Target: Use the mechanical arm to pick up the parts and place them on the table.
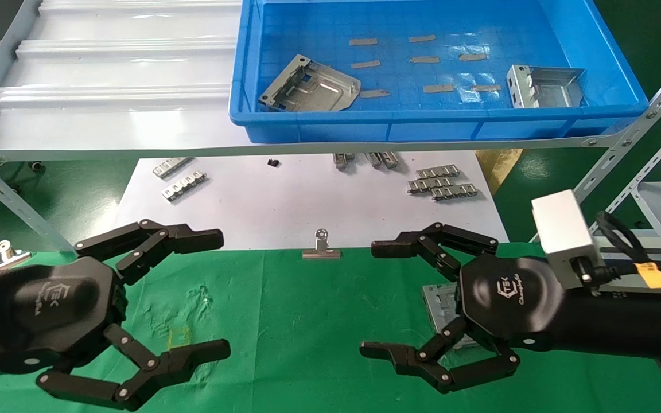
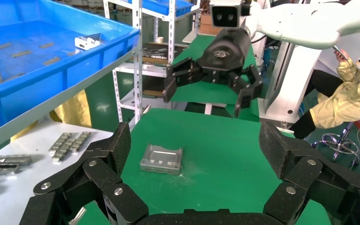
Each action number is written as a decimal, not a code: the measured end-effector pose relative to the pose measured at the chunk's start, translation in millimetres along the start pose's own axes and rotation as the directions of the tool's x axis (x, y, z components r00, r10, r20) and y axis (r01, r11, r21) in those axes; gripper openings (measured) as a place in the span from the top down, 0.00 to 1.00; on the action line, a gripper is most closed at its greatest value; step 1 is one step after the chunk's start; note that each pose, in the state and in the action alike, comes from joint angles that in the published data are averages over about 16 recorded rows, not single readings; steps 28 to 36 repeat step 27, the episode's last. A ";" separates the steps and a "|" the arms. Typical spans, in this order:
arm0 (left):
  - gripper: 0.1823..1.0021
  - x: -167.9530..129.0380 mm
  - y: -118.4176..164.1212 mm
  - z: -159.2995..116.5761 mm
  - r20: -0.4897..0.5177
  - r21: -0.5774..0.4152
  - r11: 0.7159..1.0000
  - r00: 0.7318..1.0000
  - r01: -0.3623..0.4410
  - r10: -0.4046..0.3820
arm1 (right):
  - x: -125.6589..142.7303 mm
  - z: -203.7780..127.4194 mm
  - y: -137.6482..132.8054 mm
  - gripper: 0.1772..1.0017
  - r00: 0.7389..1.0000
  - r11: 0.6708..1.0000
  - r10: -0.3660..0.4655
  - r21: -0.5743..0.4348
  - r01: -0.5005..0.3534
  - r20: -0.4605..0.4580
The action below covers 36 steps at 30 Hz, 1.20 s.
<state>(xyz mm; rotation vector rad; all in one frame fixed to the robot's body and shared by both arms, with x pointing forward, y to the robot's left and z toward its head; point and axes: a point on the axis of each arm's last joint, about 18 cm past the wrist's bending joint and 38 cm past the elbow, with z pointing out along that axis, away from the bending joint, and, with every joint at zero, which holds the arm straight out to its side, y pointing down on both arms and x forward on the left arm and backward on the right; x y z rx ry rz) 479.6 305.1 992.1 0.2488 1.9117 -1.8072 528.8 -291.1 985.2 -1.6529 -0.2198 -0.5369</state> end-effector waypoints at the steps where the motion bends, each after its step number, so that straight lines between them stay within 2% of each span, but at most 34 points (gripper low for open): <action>1: 0.00 0.0 0.0 0.0 0.000 0.000 1.000 1.000 0.000 0.000 | -2.3 -1.3 -1.5 0.00 1.000 1.000 0.000 0.005 0.000 -0.001; 18: 0.00 0.0 0.0 0.0 0.000 0.000 1.000 1.000 0.000 0.000 | -40.0 -21.8 -26.9 0.00 1.000 0.998 -0.015 0.053 0.016 -0.017; 36: 0.00 -0.1 0.0 -0.1 0.001 0.000 1.000 1.000 0.000 0.000 | -46.6 -24.8 -31.3 0.00 1.000 0.998 -0.022 0.056 0.023 -0.018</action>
